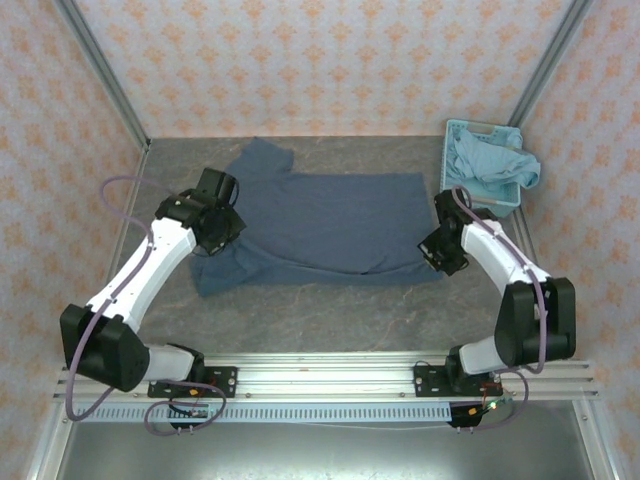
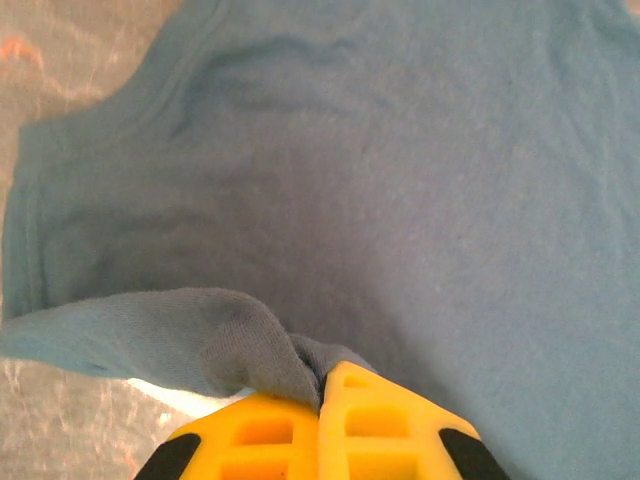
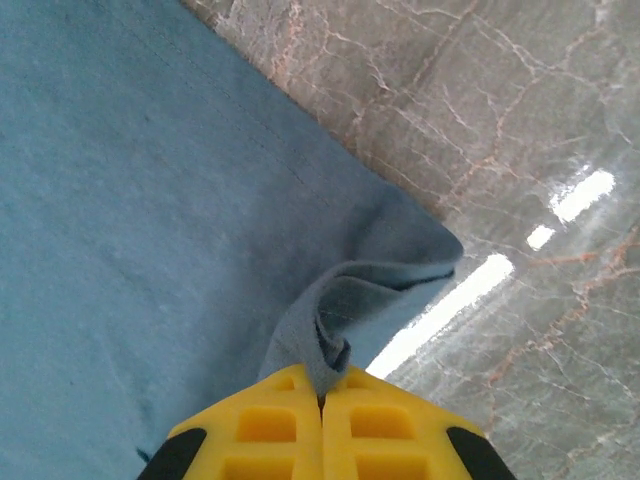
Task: Fold and stack the t-shirts
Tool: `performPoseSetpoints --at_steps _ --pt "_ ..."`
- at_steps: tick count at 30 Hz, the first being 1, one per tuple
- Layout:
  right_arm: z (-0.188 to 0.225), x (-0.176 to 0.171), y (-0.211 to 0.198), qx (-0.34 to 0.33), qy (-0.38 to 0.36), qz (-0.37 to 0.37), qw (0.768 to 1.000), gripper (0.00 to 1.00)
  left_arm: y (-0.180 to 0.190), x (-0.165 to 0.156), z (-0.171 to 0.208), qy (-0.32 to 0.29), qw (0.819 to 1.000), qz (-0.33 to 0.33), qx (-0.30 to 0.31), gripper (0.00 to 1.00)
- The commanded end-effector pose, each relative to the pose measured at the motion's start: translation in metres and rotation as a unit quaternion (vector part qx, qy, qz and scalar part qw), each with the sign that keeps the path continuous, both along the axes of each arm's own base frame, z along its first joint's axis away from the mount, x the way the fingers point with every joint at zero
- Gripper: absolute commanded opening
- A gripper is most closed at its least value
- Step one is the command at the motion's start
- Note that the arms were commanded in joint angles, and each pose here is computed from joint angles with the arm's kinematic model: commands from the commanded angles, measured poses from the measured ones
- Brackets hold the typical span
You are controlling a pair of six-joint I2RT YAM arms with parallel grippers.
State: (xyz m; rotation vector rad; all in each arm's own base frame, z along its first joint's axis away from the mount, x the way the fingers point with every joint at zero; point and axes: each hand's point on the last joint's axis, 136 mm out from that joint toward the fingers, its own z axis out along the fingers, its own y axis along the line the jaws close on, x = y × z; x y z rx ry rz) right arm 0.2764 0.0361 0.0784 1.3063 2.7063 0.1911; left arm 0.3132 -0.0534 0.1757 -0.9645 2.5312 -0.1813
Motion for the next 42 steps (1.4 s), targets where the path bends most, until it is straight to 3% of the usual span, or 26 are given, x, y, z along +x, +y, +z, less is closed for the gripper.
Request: performPoseSetpoints --at_steps 1,19,40,41,42 --pt "0.003 0.018 -0.004 -0.015 -0.009 0.001 1.000 0.00 0.015 0.025 0.013 -0.027 0.998 -0.010 0.049 0.00" --pt "-0.012 0.057 -0.006 -0.031 0.002 -0.009 0.999 0.00 0.016 0.086 -0.001 -0.020 0.991 -0.074 0.114 0.00" --pt "-0.031 0.086 -0.011 -0.048 0.018 -0.023 0.998 0.00 0.028 0.123 -0.035 0.037 0.981 -0.084 0.169 0.00" --pt "-0.031 0.089 -0.013 -0.047 0.019 -0.024 0.998 0.06 0.029 0.125 -0.036 0.040 0.982 -0.082 0.165 0.00" --pt "-0.031 0.092 -0.014 -0.044 0.017 -0.024 0.999 0.16 0.031 0.126 -0.036 0.041 0.983 -0.080 0.160 0.07"
